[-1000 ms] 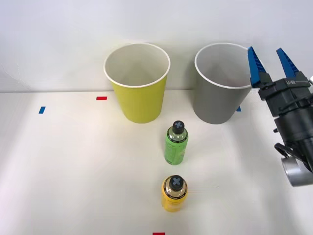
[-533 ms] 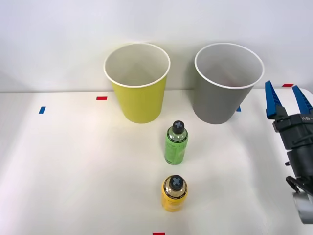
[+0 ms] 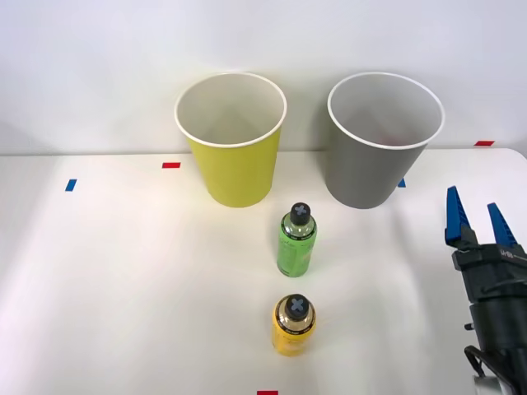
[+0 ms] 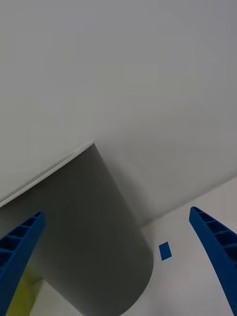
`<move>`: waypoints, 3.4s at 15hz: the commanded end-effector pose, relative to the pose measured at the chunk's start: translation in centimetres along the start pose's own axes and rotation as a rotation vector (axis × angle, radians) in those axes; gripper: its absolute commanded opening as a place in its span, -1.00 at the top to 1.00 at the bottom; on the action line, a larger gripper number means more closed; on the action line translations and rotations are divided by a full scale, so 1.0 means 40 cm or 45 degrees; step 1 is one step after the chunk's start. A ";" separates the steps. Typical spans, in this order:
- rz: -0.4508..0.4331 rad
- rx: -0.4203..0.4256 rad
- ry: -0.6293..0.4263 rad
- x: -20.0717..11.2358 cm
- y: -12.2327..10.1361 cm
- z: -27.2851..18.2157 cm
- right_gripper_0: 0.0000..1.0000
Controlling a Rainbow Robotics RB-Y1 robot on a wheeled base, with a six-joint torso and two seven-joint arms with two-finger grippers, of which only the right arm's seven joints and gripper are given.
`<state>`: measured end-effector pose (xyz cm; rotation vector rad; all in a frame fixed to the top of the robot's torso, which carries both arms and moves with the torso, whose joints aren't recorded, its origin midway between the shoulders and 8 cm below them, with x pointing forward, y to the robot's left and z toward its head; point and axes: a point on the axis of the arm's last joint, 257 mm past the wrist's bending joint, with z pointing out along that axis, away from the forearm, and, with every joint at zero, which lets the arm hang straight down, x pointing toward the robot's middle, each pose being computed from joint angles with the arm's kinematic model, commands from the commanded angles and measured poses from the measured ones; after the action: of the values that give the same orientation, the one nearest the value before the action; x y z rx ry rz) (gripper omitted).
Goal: Put cans in the gray bin, plastic bottles in the light green bin
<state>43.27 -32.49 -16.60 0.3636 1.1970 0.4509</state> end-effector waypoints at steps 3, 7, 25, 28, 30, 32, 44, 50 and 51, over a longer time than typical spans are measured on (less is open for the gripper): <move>0.035 0.032 0.053 0.069 0.017 -0.045 -1.00; 0.027 0.036 0.112 0.115 0.028 -0.086 -1.00; -0.329 -0.127 0.304 0.237 0.045 -0.242 -1.00; -0.507 -0.146 0.306 0.238 0.042 -0.277 -1.00; -0.551 -0.117 0.317 0.235 0.021 -0.304 -1.00; -0.495 -0.068 0.310 0.222 0.001 -0.337 -1.00; -0.148 0.078 0.243 0.204 0.003 -0.427 -1.00; -0.154 0.080 0.247 0.200 0.004 -0.452 -1.00; -0.154 0.080 0.247 0.200 0.004 -0.452 -1.00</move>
<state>28.55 -27.62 -28.88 0.3051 1.4164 0.3499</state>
